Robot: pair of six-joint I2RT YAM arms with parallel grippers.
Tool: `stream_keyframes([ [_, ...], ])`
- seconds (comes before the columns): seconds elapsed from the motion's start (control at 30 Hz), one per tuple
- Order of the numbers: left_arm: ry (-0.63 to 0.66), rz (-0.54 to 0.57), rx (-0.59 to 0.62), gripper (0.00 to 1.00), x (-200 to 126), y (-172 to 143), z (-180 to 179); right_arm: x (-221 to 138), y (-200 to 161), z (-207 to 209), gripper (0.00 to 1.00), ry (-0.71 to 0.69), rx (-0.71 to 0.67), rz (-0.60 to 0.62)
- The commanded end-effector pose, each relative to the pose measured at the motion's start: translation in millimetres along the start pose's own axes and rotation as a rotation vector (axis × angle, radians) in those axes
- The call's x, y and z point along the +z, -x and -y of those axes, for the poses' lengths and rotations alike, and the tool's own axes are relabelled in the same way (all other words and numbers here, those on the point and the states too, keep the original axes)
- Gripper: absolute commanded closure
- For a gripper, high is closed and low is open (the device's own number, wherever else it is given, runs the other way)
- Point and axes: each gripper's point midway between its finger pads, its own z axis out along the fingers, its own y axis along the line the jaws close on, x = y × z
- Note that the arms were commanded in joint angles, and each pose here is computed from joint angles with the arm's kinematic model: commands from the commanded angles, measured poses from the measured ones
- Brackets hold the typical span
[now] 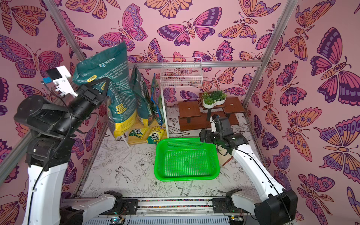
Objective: Take down the fertilizer bag from the shelf
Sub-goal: Pick up the fertilizer bag from the shelf, then place the fertilizer bag in the storage box.
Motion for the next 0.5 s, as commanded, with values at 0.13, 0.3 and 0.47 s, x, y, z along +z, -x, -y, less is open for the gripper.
stream_keyframes([
  [0.13,-0.405,0.063,0.080,1.00,-37,29,110,-19,20,-16,0.06,0.062,-0.046,0.079],
  [0.3,-0.406,0.043,0.076,1.00,-32,21,106,-21,20,-22,0.06,0.087,-0.052,0.061],
  [0.47,-0.436,-0.012,0.044,1.00,-22,8,105,-23,18,-21,0.07,0.080,-0.059,0.053],
])
